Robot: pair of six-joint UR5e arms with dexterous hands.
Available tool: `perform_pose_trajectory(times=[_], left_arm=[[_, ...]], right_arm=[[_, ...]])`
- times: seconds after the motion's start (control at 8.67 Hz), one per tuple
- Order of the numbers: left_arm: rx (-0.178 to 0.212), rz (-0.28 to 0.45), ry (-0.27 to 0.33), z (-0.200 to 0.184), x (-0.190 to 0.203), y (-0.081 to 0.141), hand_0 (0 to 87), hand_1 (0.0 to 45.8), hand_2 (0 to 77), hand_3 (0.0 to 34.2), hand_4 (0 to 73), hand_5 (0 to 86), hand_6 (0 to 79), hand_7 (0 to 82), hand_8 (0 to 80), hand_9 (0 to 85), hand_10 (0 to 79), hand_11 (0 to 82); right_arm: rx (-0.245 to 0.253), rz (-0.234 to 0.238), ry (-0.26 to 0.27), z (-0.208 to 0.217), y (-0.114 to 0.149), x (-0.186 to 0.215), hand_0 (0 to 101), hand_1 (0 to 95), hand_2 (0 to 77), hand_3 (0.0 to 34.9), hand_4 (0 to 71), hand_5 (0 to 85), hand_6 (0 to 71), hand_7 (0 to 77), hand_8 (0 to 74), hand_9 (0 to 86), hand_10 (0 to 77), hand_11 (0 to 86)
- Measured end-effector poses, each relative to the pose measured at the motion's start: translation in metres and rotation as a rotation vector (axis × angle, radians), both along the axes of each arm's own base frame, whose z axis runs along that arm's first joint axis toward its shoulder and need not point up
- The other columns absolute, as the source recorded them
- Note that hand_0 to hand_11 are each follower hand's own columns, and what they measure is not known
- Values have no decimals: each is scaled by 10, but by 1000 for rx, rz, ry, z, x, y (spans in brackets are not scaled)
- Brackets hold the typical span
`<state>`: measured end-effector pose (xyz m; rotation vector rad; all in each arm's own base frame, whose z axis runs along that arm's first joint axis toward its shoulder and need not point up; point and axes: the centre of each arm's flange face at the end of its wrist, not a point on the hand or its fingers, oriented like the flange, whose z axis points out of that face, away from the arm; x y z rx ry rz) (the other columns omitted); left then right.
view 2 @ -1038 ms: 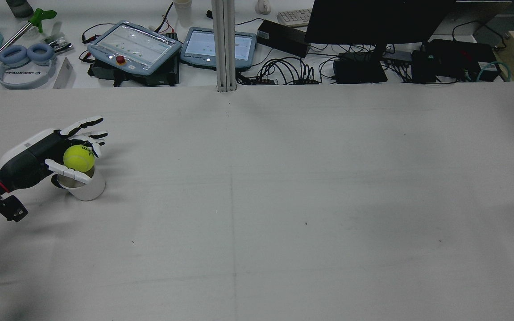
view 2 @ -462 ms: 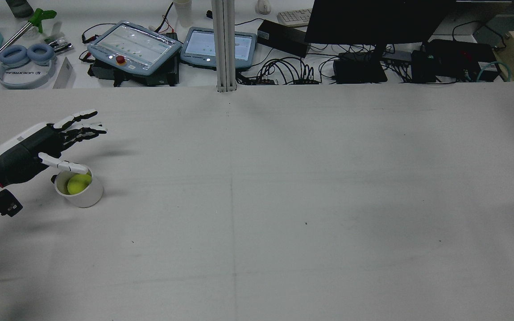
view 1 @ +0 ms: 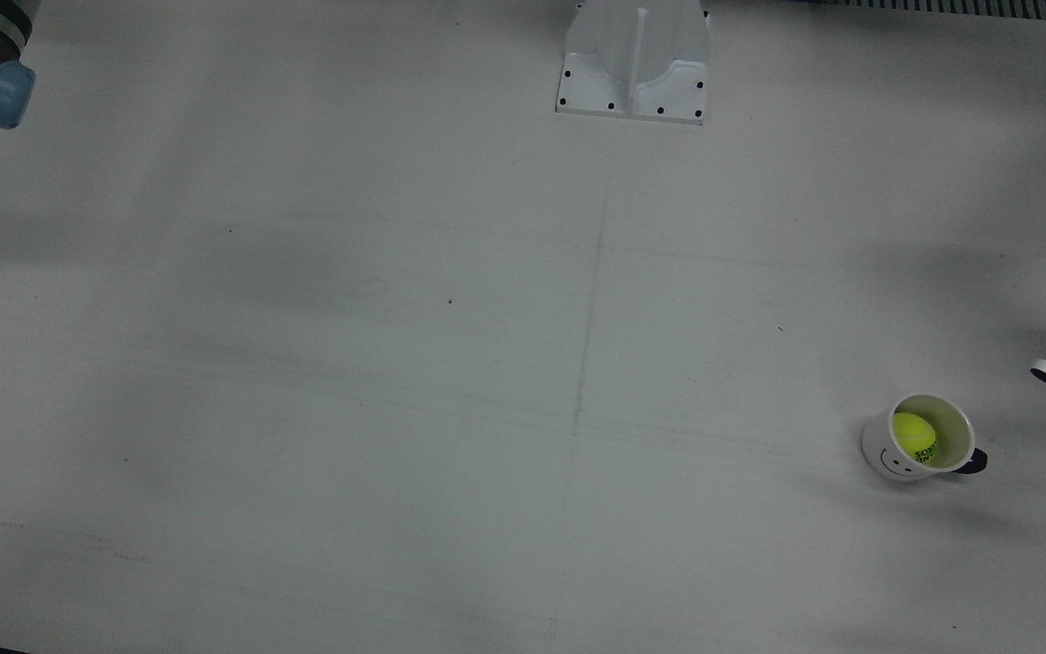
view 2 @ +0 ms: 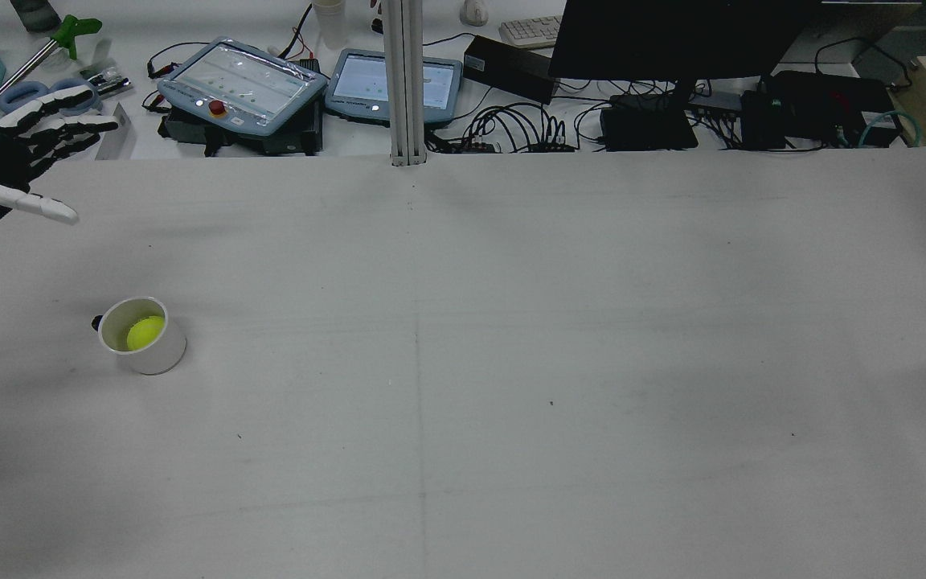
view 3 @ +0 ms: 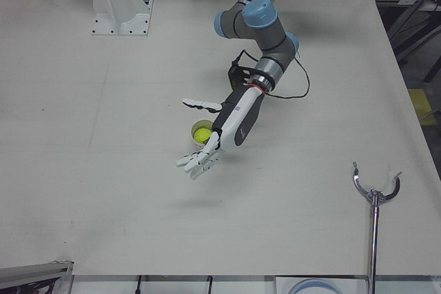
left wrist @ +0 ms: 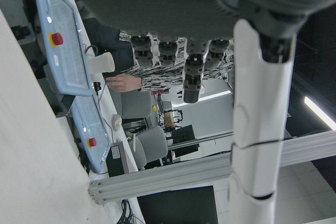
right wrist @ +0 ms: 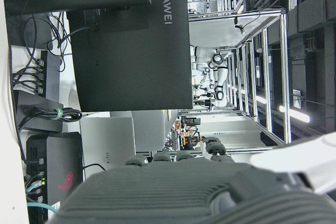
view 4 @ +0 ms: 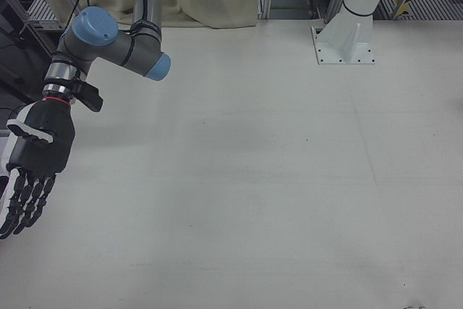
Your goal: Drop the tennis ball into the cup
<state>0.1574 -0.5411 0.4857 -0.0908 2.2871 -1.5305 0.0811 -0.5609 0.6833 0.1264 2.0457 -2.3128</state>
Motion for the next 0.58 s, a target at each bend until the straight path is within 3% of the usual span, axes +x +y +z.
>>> perform_pose_trajectory(times=[0.12, 0.23, 0.35, 0.46, 0.58], left_arm=[[3, -40, -2, -13, -30, -3, 645, 262, 27, 0, 76, 136, 289, 174, 87, 109, 76, 131], [-1, -68, -7, -17, -52, -5, 641, 262, 33, 0, 87, 147, 382, 174, 120, 120, 76, 131], [-12, -91, -16, -16, -68, -7, 639, 262, 27, 0, 93, 125, 262, 202, 104, 120, 76, 147], [-26, -111, -25, -11, -81, -9, 640, 262, 27, 0, 93, 153, 365, 180, 115, 120, 87, 142], [-43, -130, -33, -4, -92, -11, 640, 262, 27, 0, 93, 153, 365, 180, 115, 120, 87, 142]], right_arm=[[0, 0, 0, 0, 0, 0, 0, 5, 5, 0, 0, 0, 0, 0, 0, 0, 0, 5], [0, 0, 0, 0, 0, 0, 0, 5, 5, 0, 0, 0, 0, 0, 0, 0, 0, 5], [0, 0, 1, 0, 0, 0, 0, 5, 5, 0, 0, 0, 0, 0, 0, 0, 0, 5], [0, 0, 0, 0, 0, 0, 0, 5, 5, 0, 0, 0, 0, 0, 0, 0, 0, 5], [0, 0, 0, 0, 0, 0, 0, 5, 5, 0, 0, 0, 0, 5, 0, 0, 0, 5]])
